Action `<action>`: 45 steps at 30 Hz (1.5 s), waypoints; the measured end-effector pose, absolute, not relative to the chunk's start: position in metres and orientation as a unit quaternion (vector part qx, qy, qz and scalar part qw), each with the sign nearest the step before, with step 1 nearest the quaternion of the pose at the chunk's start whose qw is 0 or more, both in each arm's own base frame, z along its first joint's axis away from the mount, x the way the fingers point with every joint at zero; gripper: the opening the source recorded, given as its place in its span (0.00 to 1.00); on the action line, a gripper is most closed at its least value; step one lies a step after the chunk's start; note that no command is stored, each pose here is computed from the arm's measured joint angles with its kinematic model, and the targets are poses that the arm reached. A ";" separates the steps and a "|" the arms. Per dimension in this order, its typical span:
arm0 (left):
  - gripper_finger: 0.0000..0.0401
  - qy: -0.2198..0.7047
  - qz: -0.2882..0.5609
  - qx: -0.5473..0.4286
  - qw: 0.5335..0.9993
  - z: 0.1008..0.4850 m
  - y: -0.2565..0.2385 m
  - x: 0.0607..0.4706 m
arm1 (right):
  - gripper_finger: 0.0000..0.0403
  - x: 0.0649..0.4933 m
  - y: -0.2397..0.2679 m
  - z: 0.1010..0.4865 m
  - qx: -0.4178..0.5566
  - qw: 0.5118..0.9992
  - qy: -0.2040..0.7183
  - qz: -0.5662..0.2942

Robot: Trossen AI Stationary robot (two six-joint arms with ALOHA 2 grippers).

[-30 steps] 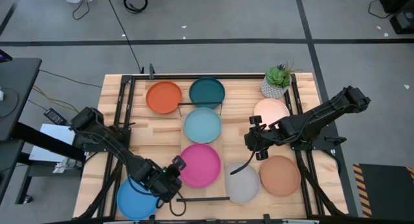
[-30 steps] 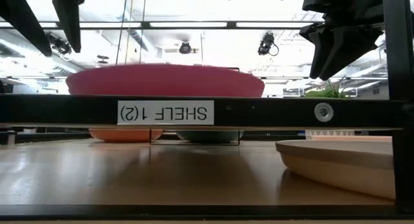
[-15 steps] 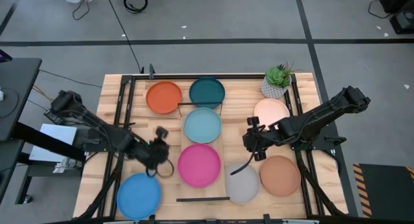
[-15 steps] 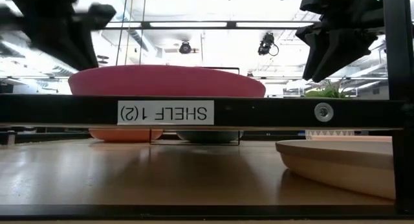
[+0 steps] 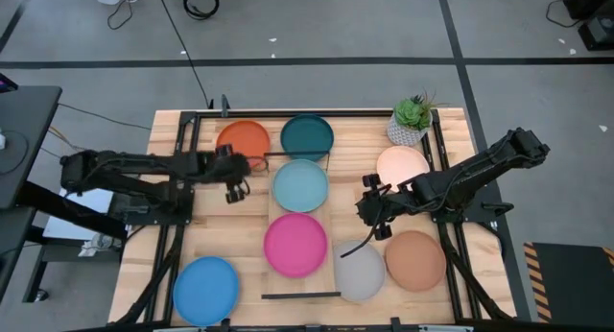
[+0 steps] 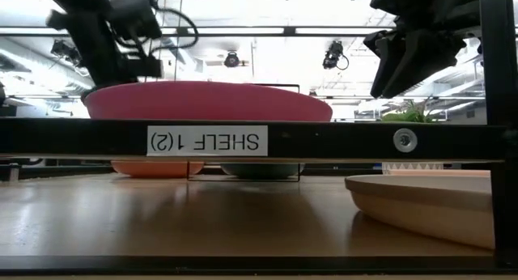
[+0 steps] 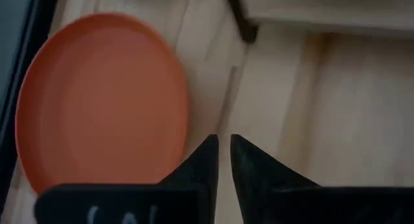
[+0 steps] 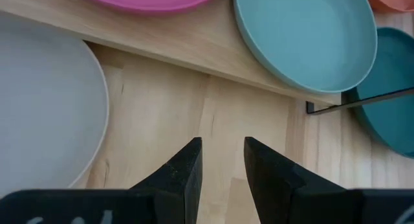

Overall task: Place and stack plates onto a shelf
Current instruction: Stack the orange plate on top of the pink plate on the shelf

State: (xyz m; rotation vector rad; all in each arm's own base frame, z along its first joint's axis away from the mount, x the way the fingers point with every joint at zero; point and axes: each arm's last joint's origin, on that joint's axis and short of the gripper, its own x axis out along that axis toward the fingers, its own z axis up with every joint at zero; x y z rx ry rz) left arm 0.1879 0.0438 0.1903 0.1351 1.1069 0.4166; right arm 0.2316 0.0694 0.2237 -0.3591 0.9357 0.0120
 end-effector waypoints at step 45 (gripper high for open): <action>0.04 0.657 0.117 0.051 0.743 0.187 0.101 0.177 | 0.30 0.230 0.071 0.223 -0.136 0.878 0.458 0.015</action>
